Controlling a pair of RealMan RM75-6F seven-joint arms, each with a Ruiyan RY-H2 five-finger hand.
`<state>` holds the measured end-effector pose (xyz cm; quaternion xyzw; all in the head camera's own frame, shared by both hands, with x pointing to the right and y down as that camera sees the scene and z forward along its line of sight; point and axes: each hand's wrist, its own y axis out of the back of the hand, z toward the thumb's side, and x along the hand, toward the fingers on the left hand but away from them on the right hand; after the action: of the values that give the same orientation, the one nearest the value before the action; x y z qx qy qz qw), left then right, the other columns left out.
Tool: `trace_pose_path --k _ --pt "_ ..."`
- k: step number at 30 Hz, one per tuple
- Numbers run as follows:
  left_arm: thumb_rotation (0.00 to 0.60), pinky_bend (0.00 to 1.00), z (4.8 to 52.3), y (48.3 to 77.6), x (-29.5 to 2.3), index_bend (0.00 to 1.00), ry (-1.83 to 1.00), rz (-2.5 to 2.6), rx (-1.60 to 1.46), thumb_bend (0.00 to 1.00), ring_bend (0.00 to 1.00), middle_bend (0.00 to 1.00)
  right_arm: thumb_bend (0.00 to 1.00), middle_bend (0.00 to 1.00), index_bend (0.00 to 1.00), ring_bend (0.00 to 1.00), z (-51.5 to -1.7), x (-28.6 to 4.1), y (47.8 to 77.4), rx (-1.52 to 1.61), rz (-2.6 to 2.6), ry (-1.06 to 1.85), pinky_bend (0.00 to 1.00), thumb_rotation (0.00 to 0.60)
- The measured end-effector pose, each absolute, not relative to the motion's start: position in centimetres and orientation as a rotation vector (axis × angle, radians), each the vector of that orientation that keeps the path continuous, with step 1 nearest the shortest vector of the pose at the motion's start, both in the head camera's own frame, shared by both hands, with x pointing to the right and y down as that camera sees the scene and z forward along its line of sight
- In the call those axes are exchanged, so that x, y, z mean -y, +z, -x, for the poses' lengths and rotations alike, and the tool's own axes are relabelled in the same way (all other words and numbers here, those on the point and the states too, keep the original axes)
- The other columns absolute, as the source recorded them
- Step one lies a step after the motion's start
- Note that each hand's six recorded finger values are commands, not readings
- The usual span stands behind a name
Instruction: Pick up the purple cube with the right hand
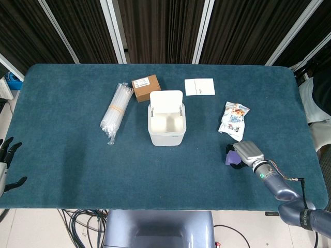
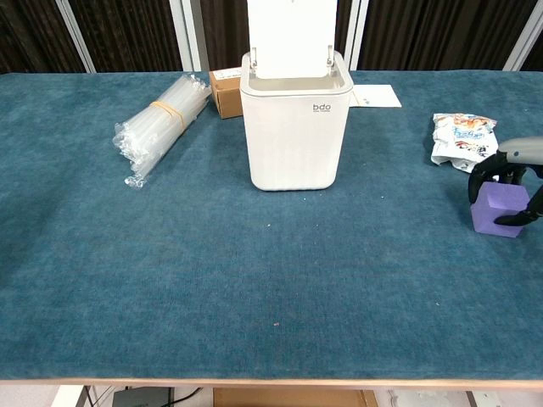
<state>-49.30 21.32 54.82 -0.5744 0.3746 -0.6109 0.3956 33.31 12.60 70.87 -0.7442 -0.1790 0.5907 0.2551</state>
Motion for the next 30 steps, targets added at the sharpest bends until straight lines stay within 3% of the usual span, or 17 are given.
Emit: trace_pose_path --k 6,16,20,26,30 --pt "0.600 0.00 49.3 54.8 -21.3 0.20 -1.553 1.455 -0.947 0.06 0.00 0.13 0.45 0.59 0.57 0.58 -33.2 -10.9 69.0 0.621 2.026 1.541 0.46 0.600" --pt "0.600 0.00 49.4 54.8 -21.4 0.20 -1.561 1.453 -0.951 0.06 0.00 0.13 0.45 0.58 0.58 0.58 -31.9 -6.9 60.0 1.113 2.103 1.086 0.50 0.600" --pt "0.600 0.00 49.3 54.8 -21.4 0.20 -1.562 1.456 -0.949 0.06 0.00 0.13 0.45 0.58 0.58 0.58 -29.6 -6.3 57.3 1.158 2.199 0.889 0.50 0.600" --pt "0.600 0.00 49.4 54.7 -21.4 0.20 -1.562 1.454 -0.955 0.06 0.00 0.13 0.45 0.58 0.58 0.58 -25.3 -4.0 55.3 1.090 2.191 0.758 0.50 0.600" --pt "0.600 0.00 49.4 54.6 -21.4 0.20 -1.560 1.457 -0.959 0.06 0.00 0.13 0.45 0.58 0.58 0.58 -22.3 -2.3 55.5 1.040 2.213 0.749 0.50 0.600"
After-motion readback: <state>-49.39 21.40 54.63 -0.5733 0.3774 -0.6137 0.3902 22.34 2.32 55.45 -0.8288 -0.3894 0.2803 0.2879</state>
